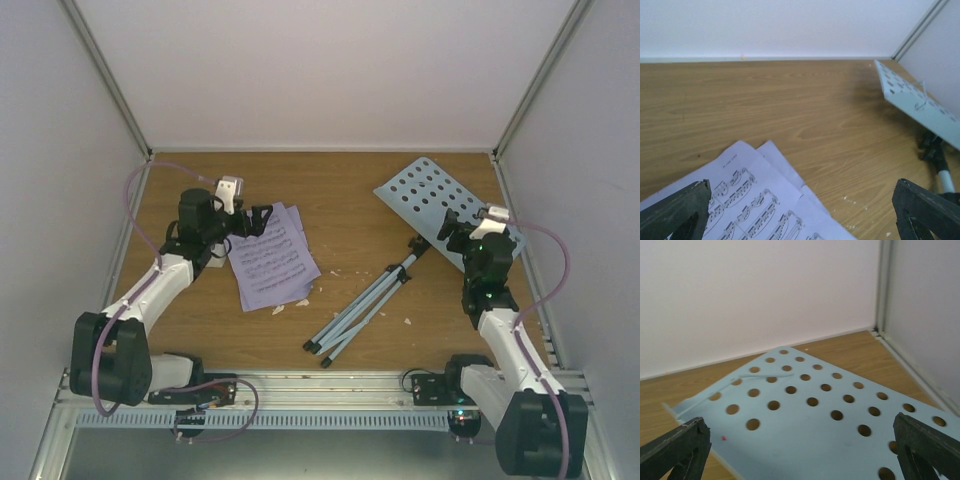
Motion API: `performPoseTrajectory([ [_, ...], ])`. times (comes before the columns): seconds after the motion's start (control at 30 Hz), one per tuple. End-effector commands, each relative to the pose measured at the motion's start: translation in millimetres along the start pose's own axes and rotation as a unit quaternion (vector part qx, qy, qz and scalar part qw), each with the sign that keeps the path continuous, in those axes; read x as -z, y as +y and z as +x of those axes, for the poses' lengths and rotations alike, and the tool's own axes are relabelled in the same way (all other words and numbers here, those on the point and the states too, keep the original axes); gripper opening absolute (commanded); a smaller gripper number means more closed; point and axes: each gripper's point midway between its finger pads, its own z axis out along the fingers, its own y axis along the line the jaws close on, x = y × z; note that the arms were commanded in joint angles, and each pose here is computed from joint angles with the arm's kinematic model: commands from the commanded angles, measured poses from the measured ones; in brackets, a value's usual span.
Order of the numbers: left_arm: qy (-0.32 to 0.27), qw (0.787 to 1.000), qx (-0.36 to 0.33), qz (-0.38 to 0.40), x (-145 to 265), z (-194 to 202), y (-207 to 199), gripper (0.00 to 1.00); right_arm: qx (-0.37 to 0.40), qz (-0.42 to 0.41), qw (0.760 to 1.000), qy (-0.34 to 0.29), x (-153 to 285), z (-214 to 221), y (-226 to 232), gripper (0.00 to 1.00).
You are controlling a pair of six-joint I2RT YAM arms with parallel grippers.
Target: Pack up the instrument practice props
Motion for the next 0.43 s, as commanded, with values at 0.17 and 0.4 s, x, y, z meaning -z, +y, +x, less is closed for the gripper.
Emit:
performPoseTrajectory([
  [0.17, -0.107, 0.991, -0.081, 0.011, -0.8, -9.3, -0.1, 0.99, -0.003, 0.074, 0.995, -0.062, 1.7, 8.5, -31.1, 1.00],
  [0.4, -0.096, 0.992, -0.085, 0.017, -3.8, 2.4, -0.1, 0.99, -0.012, 0.078, 0.995, -0.061, 8.3, 21.6, -35.2, 1.00],
])
